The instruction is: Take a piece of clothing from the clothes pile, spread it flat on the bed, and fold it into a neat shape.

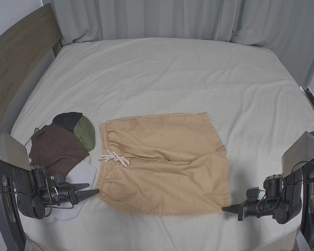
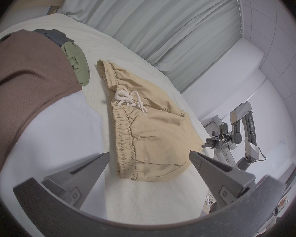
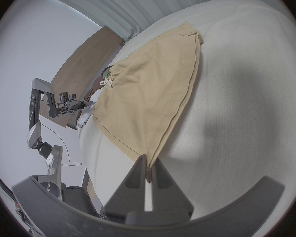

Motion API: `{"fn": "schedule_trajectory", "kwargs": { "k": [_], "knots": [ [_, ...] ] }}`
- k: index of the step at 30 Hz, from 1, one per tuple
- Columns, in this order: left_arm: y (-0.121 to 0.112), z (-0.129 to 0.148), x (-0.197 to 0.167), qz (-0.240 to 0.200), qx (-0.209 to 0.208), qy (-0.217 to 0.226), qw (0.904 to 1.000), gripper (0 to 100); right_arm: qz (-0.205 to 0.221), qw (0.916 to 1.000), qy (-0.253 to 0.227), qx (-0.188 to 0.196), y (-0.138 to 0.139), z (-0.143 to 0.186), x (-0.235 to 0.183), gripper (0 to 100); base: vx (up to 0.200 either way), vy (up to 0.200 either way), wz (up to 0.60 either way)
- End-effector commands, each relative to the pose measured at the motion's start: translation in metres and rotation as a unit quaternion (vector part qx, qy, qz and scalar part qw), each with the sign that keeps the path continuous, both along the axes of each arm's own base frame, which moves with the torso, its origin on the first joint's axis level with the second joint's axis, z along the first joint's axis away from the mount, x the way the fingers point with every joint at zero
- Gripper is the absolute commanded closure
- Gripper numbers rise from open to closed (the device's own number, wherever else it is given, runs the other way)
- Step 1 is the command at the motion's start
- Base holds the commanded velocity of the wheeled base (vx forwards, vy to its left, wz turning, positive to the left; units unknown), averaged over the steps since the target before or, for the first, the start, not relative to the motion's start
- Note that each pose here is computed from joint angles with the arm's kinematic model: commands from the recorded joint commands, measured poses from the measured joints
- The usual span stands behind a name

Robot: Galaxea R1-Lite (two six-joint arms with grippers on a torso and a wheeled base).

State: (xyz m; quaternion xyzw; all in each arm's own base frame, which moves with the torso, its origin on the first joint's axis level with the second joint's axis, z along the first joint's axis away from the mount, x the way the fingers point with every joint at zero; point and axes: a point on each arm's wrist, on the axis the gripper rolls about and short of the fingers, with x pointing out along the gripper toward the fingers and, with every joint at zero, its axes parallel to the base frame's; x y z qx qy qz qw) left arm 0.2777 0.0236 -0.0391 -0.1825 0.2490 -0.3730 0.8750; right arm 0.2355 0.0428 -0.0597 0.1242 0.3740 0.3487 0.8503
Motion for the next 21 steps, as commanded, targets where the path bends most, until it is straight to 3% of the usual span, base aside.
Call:
{"fn": "schedule_trajectory", "kwargs": {
  "k": [1,11,21],
  "knots": [
    [0.0001,-0.0123,0.0028,0.0,-0.002,0.014,0.9999,0,0.0,1.0,0.001,0.0,0.0,-0.0005,-0.0001,100,0.0,0.0,0.0],
    [-0.0014,-0.0181,0.0061,0.032,-0.025,0.061,0.9973,0,-0.001,1.0,0.001,0.0,-0.0003,-0.0005,-0.0001,100,0.0,0.0,0.0],
    [-0.0093,-0.0197,0.0056,0.023,-0.028,0.071,0.9968,0,-0.001,1.0,0.002,0.0,-0.0004,-0.0005,-0.0004,100,0.0,0.0,0.0]
  ]
}}
